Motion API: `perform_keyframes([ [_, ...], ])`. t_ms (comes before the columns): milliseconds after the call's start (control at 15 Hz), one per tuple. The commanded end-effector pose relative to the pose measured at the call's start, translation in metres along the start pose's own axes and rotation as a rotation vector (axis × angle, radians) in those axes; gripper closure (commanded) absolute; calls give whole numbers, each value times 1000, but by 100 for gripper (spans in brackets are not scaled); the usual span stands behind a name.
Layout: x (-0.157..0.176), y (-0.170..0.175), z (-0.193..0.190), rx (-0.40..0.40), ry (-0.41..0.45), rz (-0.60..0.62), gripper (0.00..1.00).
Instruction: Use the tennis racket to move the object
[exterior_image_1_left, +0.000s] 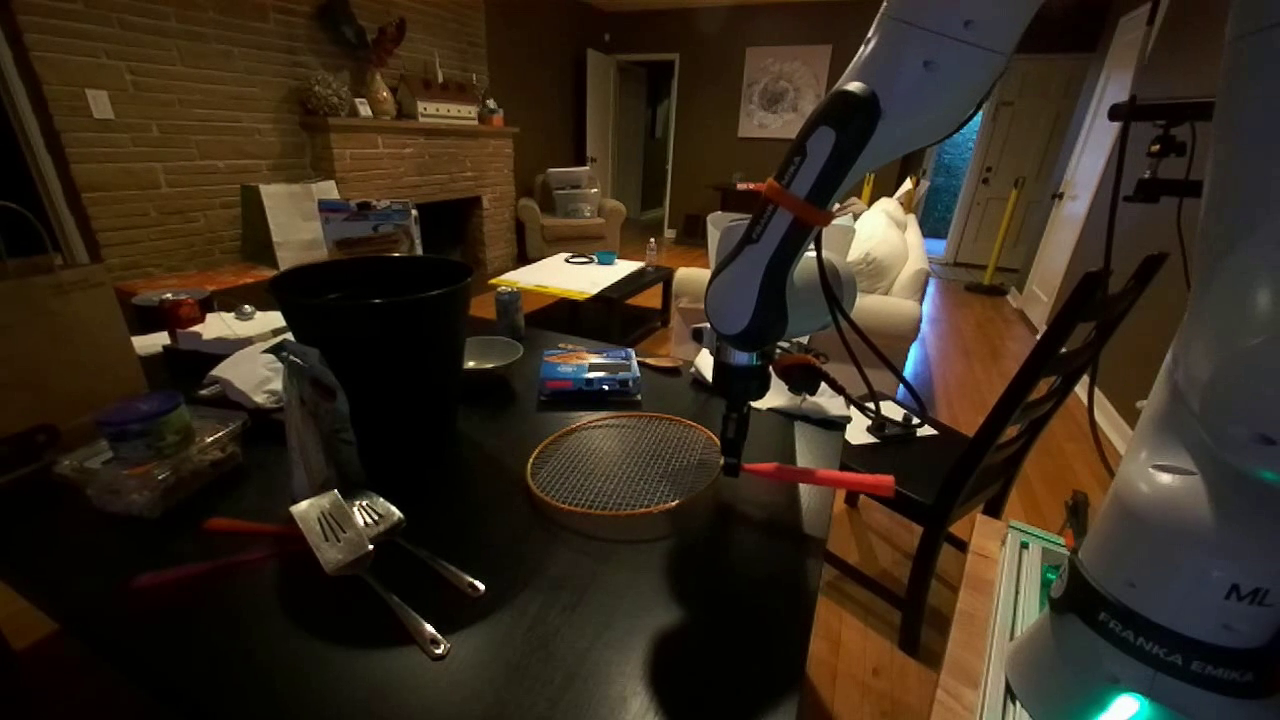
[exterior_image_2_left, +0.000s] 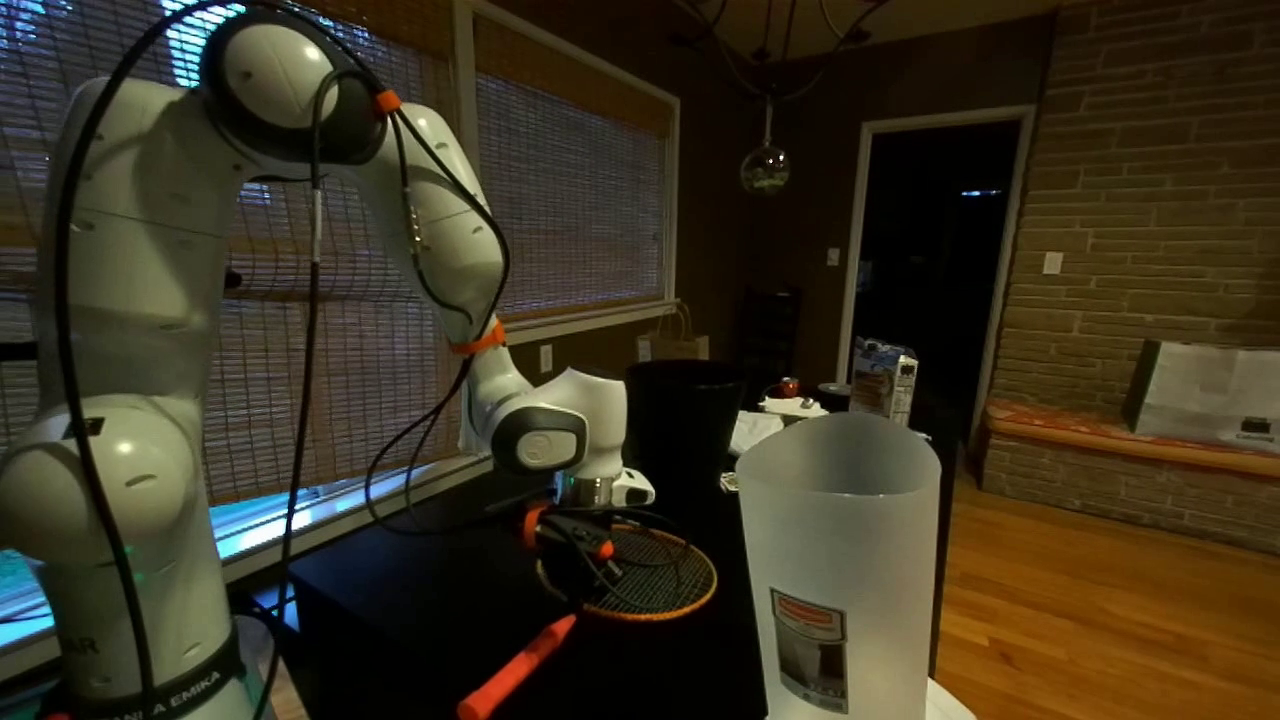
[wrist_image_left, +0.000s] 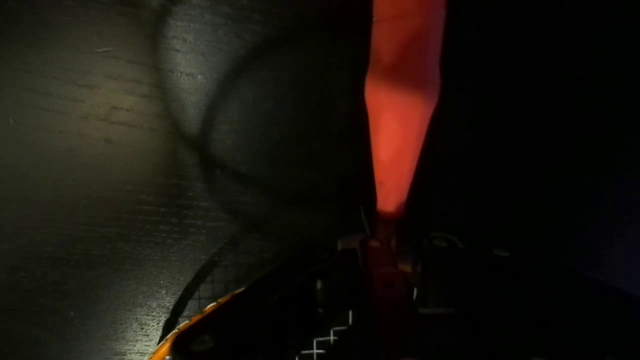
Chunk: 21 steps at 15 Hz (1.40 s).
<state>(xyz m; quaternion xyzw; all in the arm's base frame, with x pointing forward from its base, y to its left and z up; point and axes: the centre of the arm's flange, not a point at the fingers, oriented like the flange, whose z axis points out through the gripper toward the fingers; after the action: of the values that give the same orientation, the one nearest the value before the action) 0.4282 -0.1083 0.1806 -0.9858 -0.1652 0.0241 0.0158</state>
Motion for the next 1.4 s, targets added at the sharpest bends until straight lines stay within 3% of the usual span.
perform_keyframes([
  [0, 6, 3, 14, -6, -2, 17, 97],
  [333, 7, -1, 25, -2, -8, 35, 97],
  [400, 7, -2, 26, -1, -9, 39, 64],
  [467, 7, -2, 26, 1, -11, 41, 63],
  [800, 9, -5, 21, 3, -10, 52, 30],
  [1067, 18, -13, -29, -31, 13, 24, 2],
  [1333, 29, -21, -104, -84, 69, -5, 0],
])
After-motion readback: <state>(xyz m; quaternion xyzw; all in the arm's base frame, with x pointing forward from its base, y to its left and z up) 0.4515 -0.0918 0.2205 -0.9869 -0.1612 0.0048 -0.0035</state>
